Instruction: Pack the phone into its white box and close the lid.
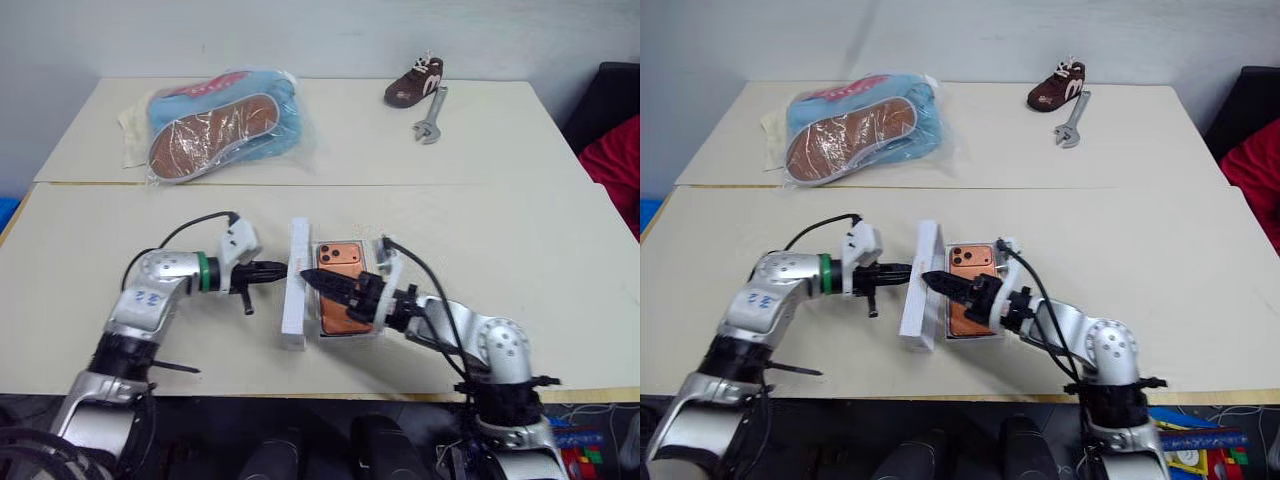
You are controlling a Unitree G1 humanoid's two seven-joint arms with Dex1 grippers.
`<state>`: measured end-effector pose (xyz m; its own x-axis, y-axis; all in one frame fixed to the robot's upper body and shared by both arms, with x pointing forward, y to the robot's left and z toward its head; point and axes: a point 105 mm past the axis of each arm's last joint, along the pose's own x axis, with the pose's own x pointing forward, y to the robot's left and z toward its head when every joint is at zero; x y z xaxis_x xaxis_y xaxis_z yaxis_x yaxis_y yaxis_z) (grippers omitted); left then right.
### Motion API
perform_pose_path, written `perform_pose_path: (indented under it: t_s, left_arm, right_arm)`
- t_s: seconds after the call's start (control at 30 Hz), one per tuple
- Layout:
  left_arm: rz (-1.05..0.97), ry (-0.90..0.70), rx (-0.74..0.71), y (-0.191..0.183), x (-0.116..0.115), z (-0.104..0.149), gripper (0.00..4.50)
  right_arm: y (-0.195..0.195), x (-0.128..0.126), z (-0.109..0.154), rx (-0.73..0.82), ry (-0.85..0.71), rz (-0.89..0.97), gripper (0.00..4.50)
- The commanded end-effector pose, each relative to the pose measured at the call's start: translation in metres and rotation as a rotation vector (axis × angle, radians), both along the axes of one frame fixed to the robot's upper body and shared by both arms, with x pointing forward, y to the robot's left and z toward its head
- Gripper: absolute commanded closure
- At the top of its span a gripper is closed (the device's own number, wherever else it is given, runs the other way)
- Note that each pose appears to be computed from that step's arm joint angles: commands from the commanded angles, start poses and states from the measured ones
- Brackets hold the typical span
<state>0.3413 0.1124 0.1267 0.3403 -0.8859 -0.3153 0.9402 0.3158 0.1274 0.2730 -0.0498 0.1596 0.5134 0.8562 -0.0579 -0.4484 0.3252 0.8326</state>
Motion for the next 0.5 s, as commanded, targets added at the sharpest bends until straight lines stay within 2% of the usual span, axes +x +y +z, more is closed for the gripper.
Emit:
perform_pose_path:
  t_s: [0.03, 0.13, 0.23, 0.33, 0.5]
  left_arm:
    - [-0.071, -0.045, -0.024, -0.023, 0.006, 0.007, 4.50]
    - [-0.101, -0.062, -0.042, -0.039, 0.011, 0.008, 4.50]
    - [-0.111, -0.077, -0.061, -0.045, 0.014, 0.011, 4.50]
    - [-0.116, -0.078, -0.087, -0.041, 0.014, 0.018, 4.50]
    - [-0.120, -0.055, -0.050, -0.018, 0.010, 0.021, 4.50]
  right_arm:
    - [-0.037, -0.011, 0.035, -0.016, -0.205, -0.048, 1.81]
    - [-0.060, -0.023, 0.047, -0.067, -0.297, -0.049, 1.81]
    - [-0.064, -0.040, 0.044, -0.182, -0.372, 0.031, 1.81]
    - [-0.057, -0.049, 0.030, -0.348, -0.463, 0.112, 2.41]
    - [-0.040, -0.044, 0.005, -0.588, -0.655, 0.216, 4.14]
